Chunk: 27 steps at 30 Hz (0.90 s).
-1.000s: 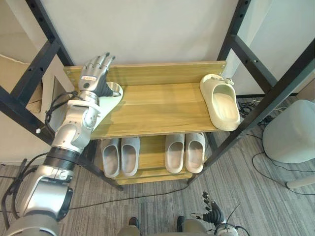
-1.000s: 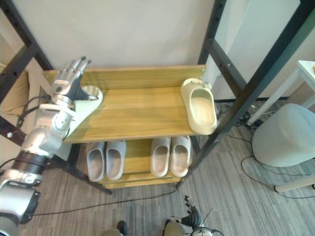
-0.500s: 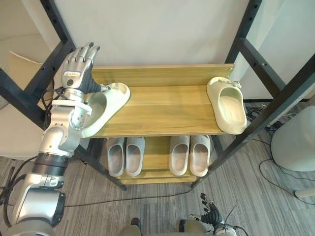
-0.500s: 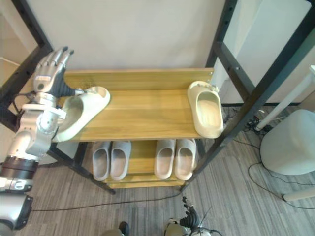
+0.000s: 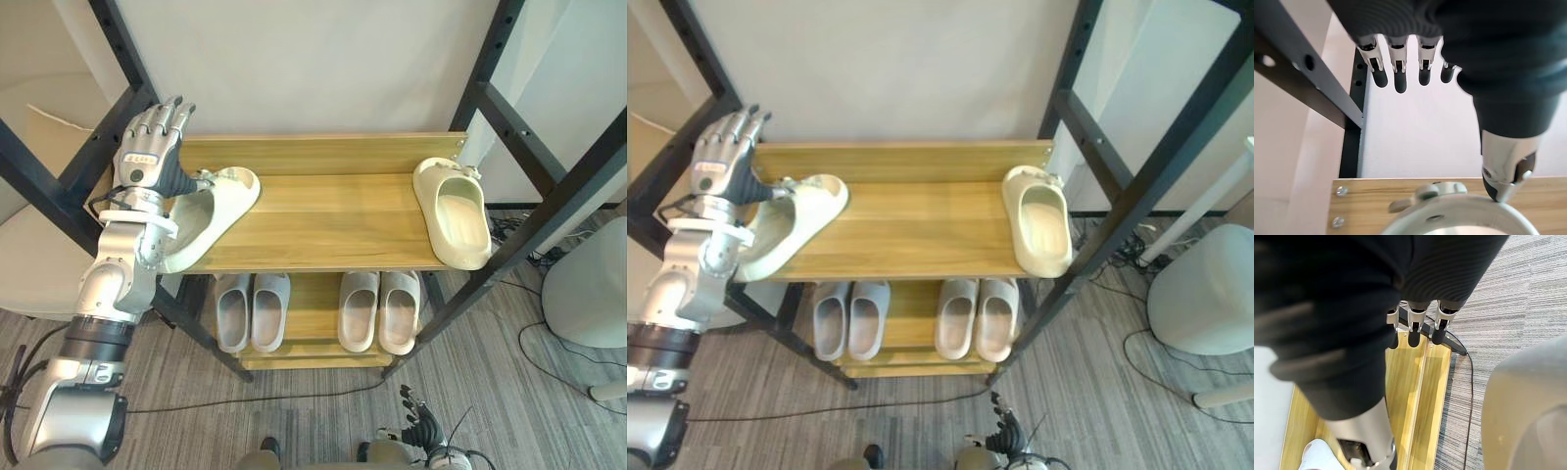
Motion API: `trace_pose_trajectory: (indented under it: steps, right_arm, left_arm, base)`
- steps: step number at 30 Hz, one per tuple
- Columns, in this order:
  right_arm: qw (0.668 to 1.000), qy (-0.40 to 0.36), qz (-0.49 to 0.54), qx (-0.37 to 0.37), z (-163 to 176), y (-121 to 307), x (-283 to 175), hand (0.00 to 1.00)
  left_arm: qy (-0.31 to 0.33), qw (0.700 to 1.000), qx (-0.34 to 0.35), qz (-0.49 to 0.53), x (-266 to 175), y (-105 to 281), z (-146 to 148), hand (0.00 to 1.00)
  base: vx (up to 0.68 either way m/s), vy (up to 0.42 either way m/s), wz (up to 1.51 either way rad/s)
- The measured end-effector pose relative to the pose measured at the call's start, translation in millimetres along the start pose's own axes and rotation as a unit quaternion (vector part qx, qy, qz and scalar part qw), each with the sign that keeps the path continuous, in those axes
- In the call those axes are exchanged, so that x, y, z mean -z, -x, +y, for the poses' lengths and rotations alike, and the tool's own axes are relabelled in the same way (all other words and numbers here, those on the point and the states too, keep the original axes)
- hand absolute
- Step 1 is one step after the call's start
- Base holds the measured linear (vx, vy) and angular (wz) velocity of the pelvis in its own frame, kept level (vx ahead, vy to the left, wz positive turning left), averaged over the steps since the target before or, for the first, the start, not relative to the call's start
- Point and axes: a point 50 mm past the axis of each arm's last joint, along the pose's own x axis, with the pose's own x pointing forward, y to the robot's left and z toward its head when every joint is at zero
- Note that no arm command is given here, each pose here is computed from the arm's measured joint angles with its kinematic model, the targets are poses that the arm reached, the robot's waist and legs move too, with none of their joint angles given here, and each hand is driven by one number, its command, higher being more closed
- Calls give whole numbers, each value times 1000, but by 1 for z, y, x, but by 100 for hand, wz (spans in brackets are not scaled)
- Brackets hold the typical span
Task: Organize the slippers on the shoe rack
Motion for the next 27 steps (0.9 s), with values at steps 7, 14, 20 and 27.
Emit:
trace_pose_trajectory:
  steps: [7, 14, 20, 27]
  right_arm:
    - [1000, 1, 13, -1, 0, -1, 5, 0]
    - [1000, 1, 13, -1, 0, -1, 5, 0]
    - [1000, 1, 13, -1, 0, -1, 5, 0]
    - [1000, 1, 13, -2, 0, -1, 6, 0]
  left_arm:
    - [-15, 1000, 8, 0, 2, 4, -4, 0]
    - [-20, 999, 26, 5, 5, 12, -11, 0]
    - [-15, 999, 25, 13, 8, 12, -10, 0]
    - [-11, 999, 17, 26, 13, 12, -7, 0]
  base:
    - [0, 0, 0]
    - [0, 0, 0]
    - [0, 0, 0]
    - [0, 0, 0]
